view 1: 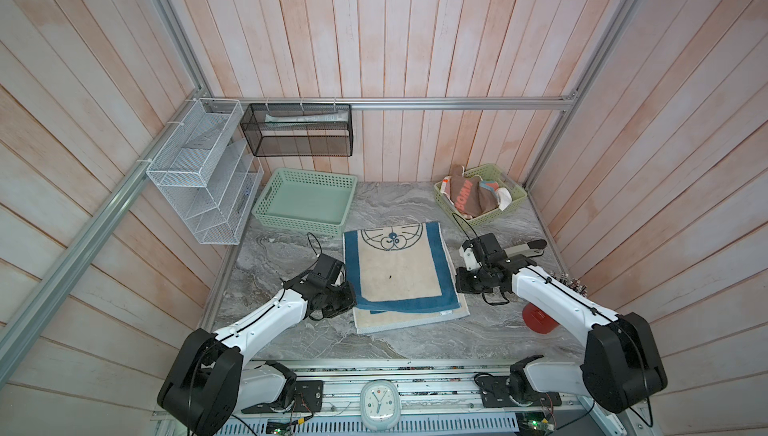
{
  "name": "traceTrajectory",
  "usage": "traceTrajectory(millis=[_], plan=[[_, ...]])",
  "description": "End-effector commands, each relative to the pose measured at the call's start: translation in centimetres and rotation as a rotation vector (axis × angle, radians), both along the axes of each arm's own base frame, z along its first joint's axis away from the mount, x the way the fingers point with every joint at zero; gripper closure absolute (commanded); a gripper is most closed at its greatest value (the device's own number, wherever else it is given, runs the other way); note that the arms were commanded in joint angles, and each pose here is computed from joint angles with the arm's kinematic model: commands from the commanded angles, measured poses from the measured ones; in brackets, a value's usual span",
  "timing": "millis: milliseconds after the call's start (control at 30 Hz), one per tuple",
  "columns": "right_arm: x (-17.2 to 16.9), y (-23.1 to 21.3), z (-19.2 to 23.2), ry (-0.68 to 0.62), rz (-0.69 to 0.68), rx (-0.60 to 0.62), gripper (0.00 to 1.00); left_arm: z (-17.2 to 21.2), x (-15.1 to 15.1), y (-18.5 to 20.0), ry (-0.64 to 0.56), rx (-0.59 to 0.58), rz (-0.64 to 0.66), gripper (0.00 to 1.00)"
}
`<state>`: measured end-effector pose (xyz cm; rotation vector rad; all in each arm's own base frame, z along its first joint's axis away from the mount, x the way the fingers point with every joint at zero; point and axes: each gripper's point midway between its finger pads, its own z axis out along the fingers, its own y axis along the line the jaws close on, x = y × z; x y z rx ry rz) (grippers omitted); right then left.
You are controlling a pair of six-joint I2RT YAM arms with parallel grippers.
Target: Fold and stack the towels
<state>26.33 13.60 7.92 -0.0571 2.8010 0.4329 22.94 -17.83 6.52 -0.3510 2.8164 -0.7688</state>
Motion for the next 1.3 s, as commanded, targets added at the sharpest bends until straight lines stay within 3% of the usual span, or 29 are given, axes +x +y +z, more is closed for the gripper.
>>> traceTrajectory(millis=[0, 133, 367, 633, 867, 1067, 1167, 1267], plan=[[-2.4, -1.2, -2.2, 0.104, -0.027, -0.04, 0.76, -0.4, -0.3, 0.4, 0.012, 0.032, -0.01, 1.0], [-3.5, -0.9, -3.9, 0.159, -0.024, -0.017, 0.66, -0.8, -0.5, 0.3, 0.023, 0.023, -0.015, 1.0], [-3.9, -0.6, -5.7, 0.218, -0.024, -0.016, 0.65, -0.5, -0.2, 0.2, 0.013, 0.035, -0.028, 1.0], [-2.4, -0.2, -3.2, 0.14, -0.023, 0.004, 1.0, -0.1, 0.0, 0.1, 0.007, 0.033, -0.034, 1.0], [-0.7, -0.4, 0.1, 0.061, -0.022, -0.004, 1.0, 1.4, 0.5, 0.2, -0.02, 0.043, -0.039, 1.0], [1.5, -3.1, 5.6, -0.014, -0.074, -0.05, 1.0, 6.3, 1.8, -0.2, -0.116, 0.036, -0.046, 1.0], [1.5, -4.5, 7.8, -0.036, -0.097, -0.076, 1.0, 8.5, 1.6, -0.5, -0.148, 0.021, -0.049, 1.0], [0.4, -4.8, 7.8, -0.025, -0.111, -0.068, 1.0, 8.3, 0.3, -1.6, -0.13, -0.007, -0.066, 1.0]])
